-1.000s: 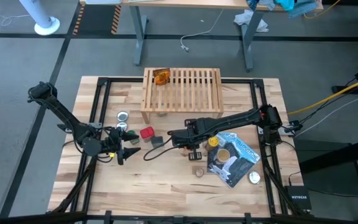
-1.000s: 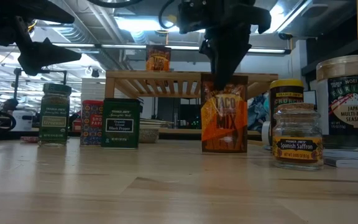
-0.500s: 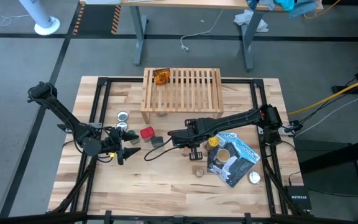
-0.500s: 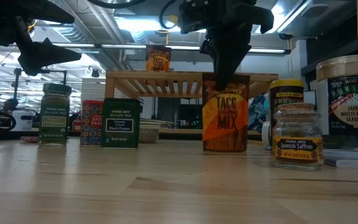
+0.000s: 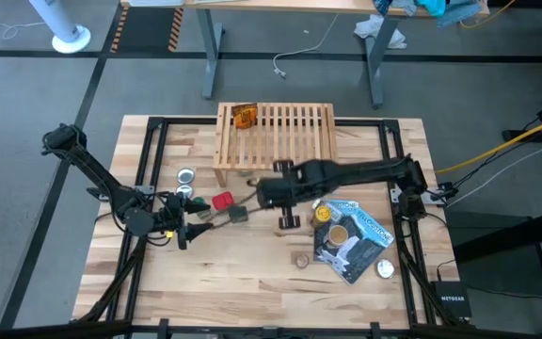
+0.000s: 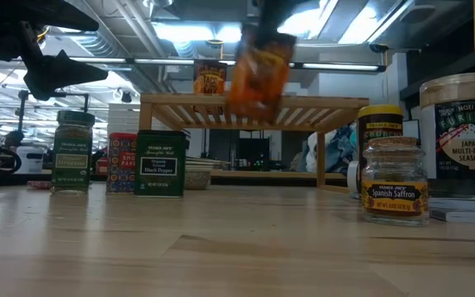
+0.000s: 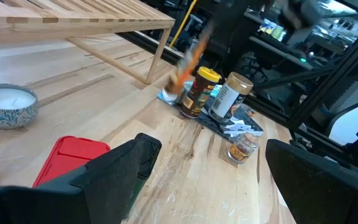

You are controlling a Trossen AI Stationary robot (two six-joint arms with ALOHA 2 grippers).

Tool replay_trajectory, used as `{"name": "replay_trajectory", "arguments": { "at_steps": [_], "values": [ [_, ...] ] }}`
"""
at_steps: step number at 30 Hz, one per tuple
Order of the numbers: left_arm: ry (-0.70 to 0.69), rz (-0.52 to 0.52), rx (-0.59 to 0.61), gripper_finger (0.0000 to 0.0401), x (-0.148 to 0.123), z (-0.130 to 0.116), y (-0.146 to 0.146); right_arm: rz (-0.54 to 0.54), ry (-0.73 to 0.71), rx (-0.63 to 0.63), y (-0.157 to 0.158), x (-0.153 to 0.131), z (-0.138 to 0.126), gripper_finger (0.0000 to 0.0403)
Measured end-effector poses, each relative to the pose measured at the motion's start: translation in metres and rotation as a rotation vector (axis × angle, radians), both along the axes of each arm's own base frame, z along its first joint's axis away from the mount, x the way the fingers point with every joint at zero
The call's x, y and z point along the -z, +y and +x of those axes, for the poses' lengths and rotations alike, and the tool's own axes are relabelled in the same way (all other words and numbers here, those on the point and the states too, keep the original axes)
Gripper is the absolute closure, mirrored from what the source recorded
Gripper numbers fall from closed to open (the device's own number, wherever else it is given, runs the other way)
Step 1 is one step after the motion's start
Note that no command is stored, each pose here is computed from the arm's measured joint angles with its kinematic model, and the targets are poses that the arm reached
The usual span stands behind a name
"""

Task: Shelf spices
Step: Put the orange seasoning pack on the shelf

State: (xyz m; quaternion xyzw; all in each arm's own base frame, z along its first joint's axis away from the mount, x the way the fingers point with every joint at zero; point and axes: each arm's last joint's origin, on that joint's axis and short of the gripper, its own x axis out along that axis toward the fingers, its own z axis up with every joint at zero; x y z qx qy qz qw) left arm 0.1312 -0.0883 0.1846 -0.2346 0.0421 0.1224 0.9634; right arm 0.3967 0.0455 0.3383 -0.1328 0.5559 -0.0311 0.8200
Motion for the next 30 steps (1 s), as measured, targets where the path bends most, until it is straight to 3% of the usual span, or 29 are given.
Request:
{"name": "replay_trajectory", "arguments": {
  "at_steps": [6,10,19,30],
  "values": [
    [0.0,0.0,0.0,0.0061,0.0,0.0,0.0,-0.085,-0.133,0.007,-0.033,-0.044,-0.001,0.0402],
    [0.0,0.0,0.0,0.0061,0.0,0.0,0.0,-0.141,-0.171,-0.019,-0.06,-0.057,-0.001,0.0402],
    [0.0,0.0,0.0,0.0061,0.0,0.0,0.0,-0.24,-0.224,-0.109,-0.113,-0.064,0.004,0.0402],
    [0.0,0.0,0.0,0.0061,0.0,0.0,0.0,-0.29,-0.231,-0.182,-0.143,-0.063,0.006,0.0403]
  ]
}}
